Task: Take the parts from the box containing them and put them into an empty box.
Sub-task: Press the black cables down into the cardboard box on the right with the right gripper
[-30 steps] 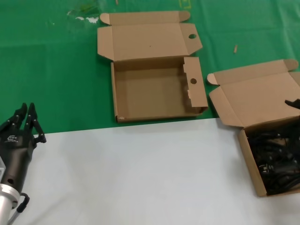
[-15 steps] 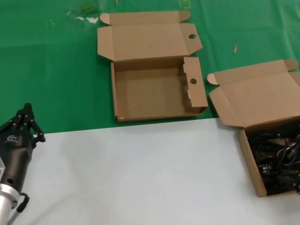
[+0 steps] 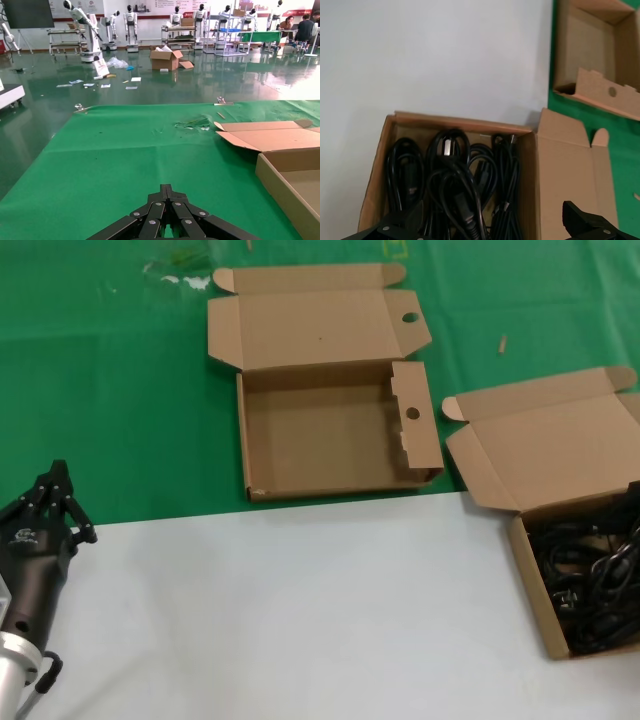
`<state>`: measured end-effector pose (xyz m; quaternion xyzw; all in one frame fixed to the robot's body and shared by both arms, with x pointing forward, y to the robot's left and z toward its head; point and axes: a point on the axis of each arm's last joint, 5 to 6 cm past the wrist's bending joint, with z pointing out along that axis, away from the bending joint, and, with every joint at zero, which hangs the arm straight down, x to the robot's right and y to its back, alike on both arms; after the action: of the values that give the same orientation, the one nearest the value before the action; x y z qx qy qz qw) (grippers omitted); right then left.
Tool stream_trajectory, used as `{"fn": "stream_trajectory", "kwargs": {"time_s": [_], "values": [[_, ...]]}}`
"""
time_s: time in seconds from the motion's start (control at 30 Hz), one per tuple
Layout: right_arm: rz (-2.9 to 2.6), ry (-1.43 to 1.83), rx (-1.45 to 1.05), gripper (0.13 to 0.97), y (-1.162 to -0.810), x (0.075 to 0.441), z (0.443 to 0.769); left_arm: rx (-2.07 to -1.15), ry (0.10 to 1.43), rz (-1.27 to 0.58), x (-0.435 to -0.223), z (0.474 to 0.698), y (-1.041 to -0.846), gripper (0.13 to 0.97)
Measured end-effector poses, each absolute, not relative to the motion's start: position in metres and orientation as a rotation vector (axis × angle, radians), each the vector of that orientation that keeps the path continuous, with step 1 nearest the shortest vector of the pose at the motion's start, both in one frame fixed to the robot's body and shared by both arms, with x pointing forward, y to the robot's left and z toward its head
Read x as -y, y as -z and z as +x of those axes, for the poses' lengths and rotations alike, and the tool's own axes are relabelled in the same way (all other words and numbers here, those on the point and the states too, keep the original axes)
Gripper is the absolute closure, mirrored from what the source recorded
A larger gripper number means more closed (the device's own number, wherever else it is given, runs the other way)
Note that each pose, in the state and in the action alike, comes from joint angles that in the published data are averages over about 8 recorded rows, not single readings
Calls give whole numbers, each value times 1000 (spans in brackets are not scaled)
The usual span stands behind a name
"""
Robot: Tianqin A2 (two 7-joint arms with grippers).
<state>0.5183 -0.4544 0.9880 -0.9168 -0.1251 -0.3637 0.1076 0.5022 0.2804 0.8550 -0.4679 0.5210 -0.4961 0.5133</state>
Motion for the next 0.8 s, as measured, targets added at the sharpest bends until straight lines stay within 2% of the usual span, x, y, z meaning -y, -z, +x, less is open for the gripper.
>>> {"fn": "stream_trajectory", "kwargs": {"time_s": [0.37, 0.67, 0.8], "values": [[-2774, 988, 477, 132, -993, 463, 547, -1253, 1193, -1125, -280, 502, -855, 957], [-2786, 969, 493, 185, -986, 467, 563, -1253, 1193, -1125, -280, 502, -855, 957], [-2785, 976, 492, 245, -984, 469, 569, -1253, 1193, -1125, -280, 502, -855, 957]]}}
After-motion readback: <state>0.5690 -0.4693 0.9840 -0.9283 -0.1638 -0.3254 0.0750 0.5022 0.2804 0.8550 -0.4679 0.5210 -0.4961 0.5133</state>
